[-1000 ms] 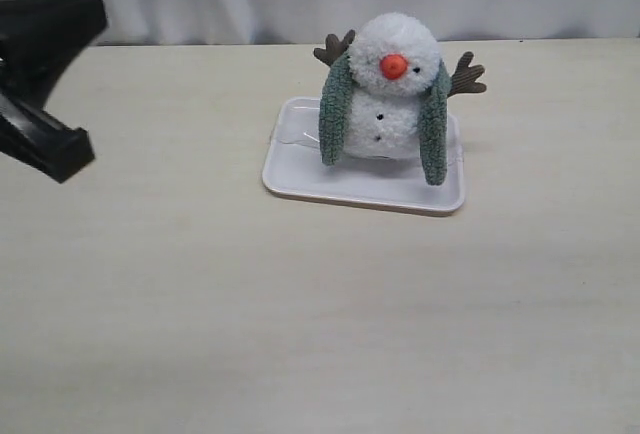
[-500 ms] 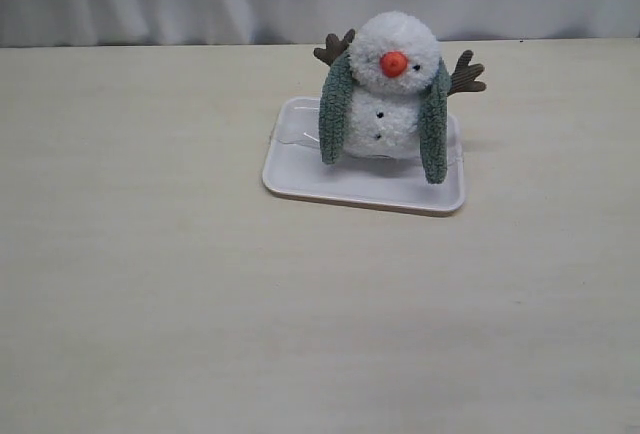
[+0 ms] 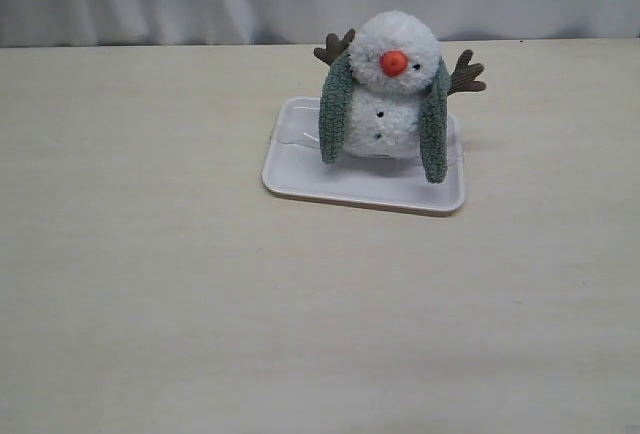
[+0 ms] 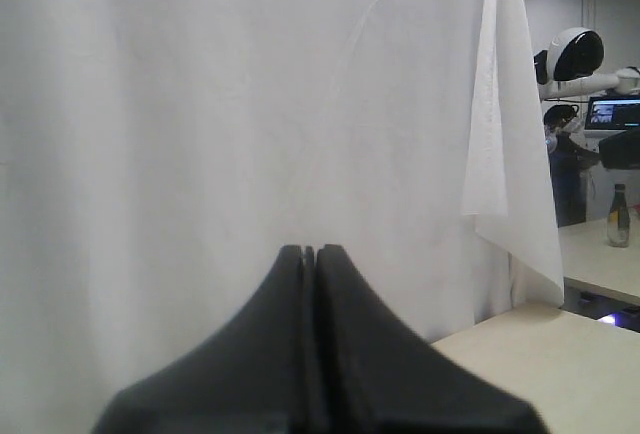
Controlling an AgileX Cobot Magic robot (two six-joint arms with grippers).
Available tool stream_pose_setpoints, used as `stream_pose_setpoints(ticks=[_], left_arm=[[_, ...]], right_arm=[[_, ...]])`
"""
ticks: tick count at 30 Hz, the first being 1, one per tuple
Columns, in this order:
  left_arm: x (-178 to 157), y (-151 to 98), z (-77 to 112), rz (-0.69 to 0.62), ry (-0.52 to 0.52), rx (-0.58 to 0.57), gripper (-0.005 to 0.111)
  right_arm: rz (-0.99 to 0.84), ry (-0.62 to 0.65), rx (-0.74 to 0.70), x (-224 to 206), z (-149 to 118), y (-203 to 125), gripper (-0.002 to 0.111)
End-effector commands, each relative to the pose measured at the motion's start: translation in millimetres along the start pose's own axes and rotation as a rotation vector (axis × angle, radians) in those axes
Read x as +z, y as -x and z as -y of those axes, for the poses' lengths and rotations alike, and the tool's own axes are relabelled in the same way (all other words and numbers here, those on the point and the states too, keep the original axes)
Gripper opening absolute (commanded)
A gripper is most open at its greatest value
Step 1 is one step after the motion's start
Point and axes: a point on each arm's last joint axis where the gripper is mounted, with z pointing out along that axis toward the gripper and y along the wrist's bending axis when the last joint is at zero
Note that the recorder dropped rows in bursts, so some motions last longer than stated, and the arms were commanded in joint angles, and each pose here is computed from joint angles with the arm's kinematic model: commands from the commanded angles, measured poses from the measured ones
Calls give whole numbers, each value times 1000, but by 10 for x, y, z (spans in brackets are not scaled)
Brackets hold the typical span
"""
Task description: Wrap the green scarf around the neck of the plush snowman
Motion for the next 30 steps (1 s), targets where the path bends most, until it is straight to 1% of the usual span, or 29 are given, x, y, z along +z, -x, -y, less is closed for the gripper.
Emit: stream_pose_setpoints(ticks=[1, 18, 23, 25, 26, 27, 30], left_arm=[[-8, -12, -2, -2, 2, -12, 0], [-8, -14, -2, -4, 2, -10, 0], [-74, -11, -16, 3, 17, 17, 0], [-142, -10, -101, -16, 111, 39, 0], [-168, -10, -126, -22, 142, 38, 0], [-214, -2, -171, -26, 202, 48, 0], [-327, 13, -233, -31, 315, 57, 0]], right_arm=[[11, -7, -3, -11, 10, 2, 4], [13, -7, -3, -8, 10, 3, 4], [13, -7, -3, -8, 10, 3, 4], [13, -7, -3, -8, 10, 3, 4], [13, -7, -3, -8, 10, 3, 4], [13, -7, -3, -8, 10, 3, 4], [13, -7, -3, -8, 10, 3, 4]])
